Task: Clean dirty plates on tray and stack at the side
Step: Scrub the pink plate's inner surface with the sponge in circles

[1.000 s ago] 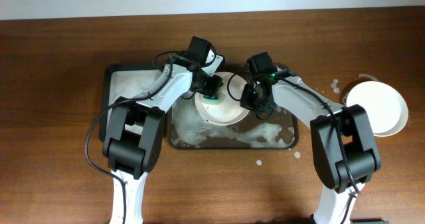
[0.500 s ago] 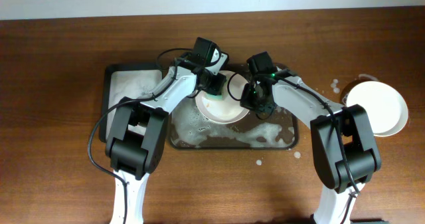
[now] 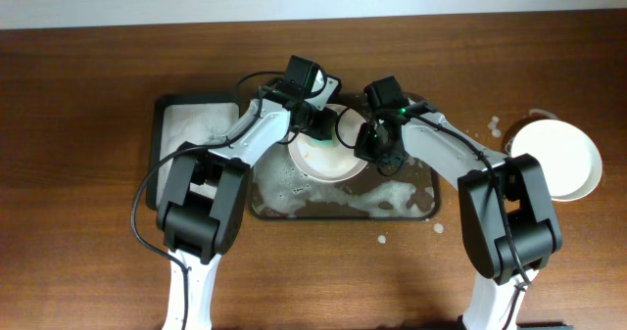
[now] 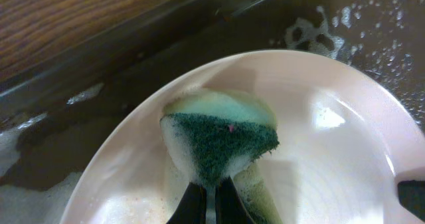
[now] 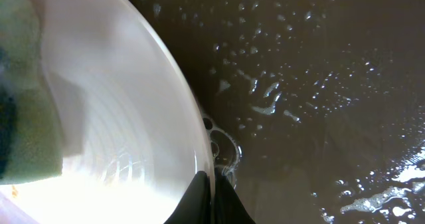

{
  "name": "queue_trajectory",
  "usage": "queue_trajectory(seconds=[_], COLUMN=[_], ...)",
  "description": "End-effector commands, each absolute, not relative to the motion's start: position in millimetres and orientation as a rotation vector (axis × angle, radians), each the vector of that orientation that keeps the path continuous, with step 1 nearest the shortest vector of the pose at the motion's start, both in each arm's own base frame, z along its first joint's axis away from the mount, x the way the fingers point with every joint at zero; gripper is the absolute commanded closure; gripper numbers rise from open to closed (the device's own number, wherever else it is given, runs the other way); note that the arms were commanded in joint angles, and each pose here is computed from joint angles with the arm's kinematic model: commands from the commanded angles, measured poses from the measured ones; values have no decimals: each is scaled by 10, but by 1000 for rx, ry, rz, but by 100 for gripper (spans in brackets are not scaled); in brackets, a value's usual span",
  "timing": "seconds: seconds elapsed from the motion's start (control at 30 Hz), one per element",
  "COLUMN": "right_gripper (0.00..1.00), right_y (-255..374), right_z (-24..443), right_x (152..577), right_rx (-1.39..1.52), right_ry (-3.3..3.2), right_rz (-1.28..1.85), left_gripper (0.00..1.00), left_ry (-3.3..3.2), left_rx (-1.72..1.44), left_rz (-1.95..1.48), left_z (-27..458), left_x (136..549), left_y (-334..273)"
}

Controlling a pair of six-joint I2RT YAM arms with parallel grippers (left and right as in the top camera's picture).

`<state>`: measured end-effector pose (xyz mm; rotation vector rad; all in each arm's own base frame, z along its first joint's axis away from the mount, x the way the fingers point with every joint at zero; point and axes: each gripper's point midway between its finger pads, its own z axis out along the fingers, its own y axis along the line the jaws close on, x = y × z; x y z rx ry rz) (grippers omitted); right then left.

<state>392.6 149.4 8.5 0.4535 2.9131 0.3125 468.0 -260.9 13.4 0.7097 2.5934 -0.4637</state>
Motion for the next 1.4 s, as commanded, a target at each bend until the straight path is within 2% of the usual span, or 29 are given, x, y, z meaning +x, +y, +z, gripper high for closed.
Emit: queue_trajectory(seconds=[0.0, 0.1, 0.13, 0.23, 0.33, 0.4, 0.47, 0.6, 0.7, 0.8, 0.97, 1.07, 1.13, 1.27, 1.37], right_gripper=[96, 96, 96, 96, 96, 96, 96, 96, 96, 96, 96, 96, 96, 96, 96], right_y=[1489, 1489, 1489, 1489, 1489, 1489, 1489, 1489, 1495, 1496, 1496, 1497, 1496, 1496, 1496], right_z=[8, 7, 8, 8, 7, 7, 8, 7, 8, 8, 8, 9, 8, 8, 8], right_x=[3895, 3893, 3894, 3894, 3892, 3892, 3893, 3892, 3891, 3891, 3890, 3892, 3890, 3890, 3891], right_rx=[436, 436, 436, 436, 436, 435, 435, 435, 421, 418, 418, 418, 418, 418, 418], right_ry=[2934, 2934, 2934, 2934, 2935, 2935, 2934, 2935, 2937, 2937, 2937, 2937, 2937, 2937, 2937], right_rz=[281, 281, 281, 281, 281, 281, 281, 281, 284, 285, 285, 286, 285, 285, 286], left_gripper=[100, 100, 100, 100, 100, 100, 100, 100, 100, 100, 100, 100, 100, 100, 100], left_ry=[2768, 2845, 2820, 2746, 2668, 2664, 2694, 2822, 3003, 3044, 2898, 2739, 2667, 2654, 2786], left_rx=[673, 683, 705, 709, 682, 617, 588, 622, 679, 866, 1123, 1415, 1520, 1486, 1042], left_rz=[-273, -513, -710, -731, -564, -268, -98, -102, -283, -481, -672, -668, -622, -353, 65], left_z=[-237, -222, -137, -83, -81, -141, -187, -288, -336, -289, -208, -219, -239, -356, -463], left_x=[4490, 4204, 4113, 4245, 4535, 4746, 4756, 4461, 3971, 3650, 3572, 3523, 3556, 3864, 4319], left_y=[-2239, -2427, -2622, -2701, -2616, -2309, -2090, -2011, -2075, -2182, -2358, -2333, -2302, -2151, -1810])
